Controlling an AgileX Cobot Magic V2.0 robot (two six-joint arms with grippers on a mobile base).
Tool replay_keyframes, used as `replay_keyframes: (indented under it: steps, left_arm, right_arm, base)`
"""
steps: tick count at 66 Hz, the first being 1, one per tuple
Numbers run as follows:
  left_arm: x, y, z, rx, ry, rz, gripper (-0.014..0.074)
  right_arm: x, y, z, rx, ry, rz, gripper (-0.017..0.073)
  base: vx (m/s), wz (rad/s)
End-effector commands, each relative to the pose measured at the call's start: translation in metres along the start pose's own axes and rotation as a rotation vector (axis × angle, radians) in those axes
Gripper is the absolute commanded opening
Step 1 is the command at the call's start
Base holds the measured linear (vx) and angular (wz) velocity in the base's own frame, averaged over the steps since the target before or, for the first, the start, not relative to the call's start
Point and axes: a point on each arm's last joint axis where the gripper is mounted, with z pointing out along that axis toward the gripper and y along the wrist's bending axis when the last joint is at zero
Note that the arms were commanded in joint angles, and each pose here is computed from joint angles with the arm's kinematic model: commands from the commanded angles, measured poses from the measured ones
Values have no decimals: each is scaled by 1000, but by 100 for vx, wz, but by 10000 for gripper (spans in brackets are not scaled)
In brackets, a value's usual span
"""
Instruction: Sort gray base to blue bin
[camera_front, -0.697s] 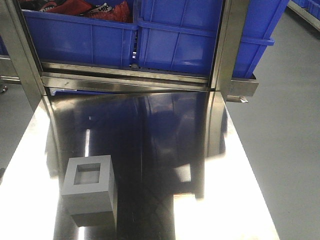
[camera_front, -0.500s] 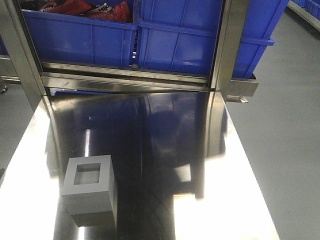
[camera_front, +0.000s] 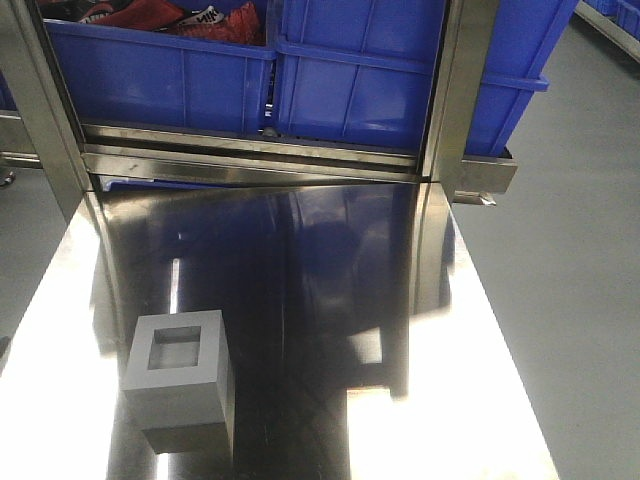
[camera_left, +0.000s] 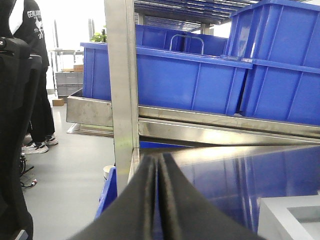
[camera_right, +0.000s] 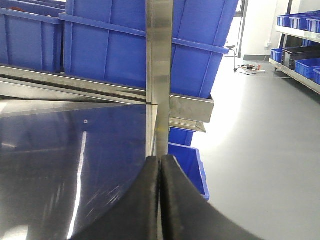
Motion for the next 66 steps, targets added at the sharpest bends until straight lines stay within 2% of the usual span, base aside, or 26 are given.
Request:
replay_keyframes:
  steps: [1, 53, 66]
  left_arm:
    - [4, 0, 1, 9, -32, -15, -6]
    - [3, 0, 1, 10, -44, -15, -6]
    - [-7, -1, 1, 14, -84, -18, -6]
  right_arm:
    - [-3, 0, 0, 7, -75, -17, -9]
    - [-3, 0, 0, 7, -75, -17, -9]
    - [-3, 0, 0, 7, -75, -17, -9]
  base:
    - [0, 0]
    - [0, 0]
    - [0, 0]
